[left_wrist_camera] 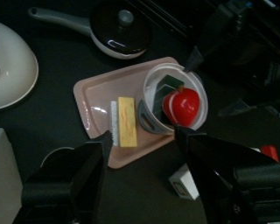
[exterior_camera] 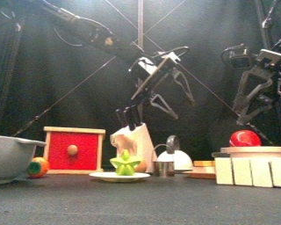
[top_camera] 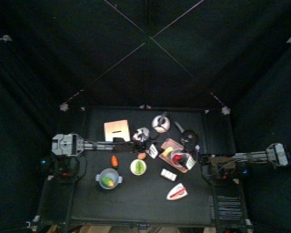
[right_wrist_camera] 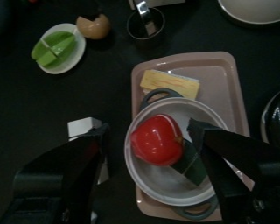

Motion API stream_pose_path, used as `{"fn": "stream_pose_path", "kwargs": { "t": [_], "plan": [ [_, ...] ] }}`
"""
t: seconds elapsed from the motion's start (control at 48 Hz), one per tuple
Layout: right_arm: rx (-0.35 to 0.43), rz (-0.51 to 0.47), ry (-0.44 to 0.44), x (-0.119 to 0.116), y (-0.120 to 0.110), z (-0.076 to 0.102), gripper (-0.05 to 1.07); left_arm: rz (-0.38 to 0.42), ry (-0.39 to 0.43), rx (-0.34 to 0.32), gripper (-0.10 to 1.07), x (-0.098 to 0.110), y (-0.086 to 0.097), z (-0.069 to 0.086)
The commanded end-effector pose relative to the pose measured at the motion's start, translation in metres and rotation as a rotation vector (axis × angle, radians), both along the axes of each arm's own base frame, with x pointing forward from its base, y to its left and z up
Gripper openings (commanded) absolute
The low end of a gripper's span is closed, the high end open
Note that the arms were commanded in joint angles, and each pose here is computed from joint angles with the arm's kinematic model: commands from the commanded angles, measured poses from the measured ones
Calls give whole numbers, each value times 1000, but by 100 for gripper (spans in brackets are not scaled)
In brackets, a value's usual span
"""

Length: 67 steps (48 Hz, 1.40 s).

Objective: Grab white sushi roll

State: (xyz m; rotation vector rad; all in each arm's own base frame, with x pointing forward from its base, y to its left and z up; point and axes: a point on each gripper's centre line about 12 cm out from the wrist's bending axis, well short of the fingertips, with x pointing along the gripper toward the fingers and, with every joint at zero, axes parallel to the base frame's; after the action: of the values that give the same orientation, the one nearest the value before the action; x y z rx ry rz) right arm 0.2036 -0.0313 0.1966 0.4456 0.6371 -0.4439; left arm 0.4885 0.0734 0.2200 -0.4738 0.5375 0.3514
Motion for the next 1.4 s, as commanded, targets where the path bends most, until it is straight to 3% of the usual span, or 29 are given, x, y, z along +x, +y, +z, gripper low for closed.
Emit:
{"fn": "stream_pose_path", "kwargs": {
  "t": [0.0,0.292,0.5,0.625,0.771,0.938,1.021,1.208,1.375],
  "plan": [
    [21,20,-52,9,4,13,100,-28,-69,22,93,-19,-4,26],
    [107,119,-184,25,27,34,100,-128,-140,52,93,-69,-18,24],
    [155,185,-257,29,39,40,100,-216,-151,129,93,-108,-27,21],
    [178,193,-260,33,42,35,100,-271,-187,167,93,-132,-35,25],
    [263,163,-276,39,45,37,100,-324,-259,176,93,-156,-45,33],
    [308,135,-285,54,47,48,100,-375,-308,209,93,-183,-53,35],
    [294,114,-251,63,45,53,100,-380,-323,225,93,-194,-55,37],
    [240,3,-31,80,44,61,100,-379,-372,240,93,-218,-58,44],
    [189,4,123,88,62,60,100,-364,-397,226,93,-232,-61,45]
  ]
}}
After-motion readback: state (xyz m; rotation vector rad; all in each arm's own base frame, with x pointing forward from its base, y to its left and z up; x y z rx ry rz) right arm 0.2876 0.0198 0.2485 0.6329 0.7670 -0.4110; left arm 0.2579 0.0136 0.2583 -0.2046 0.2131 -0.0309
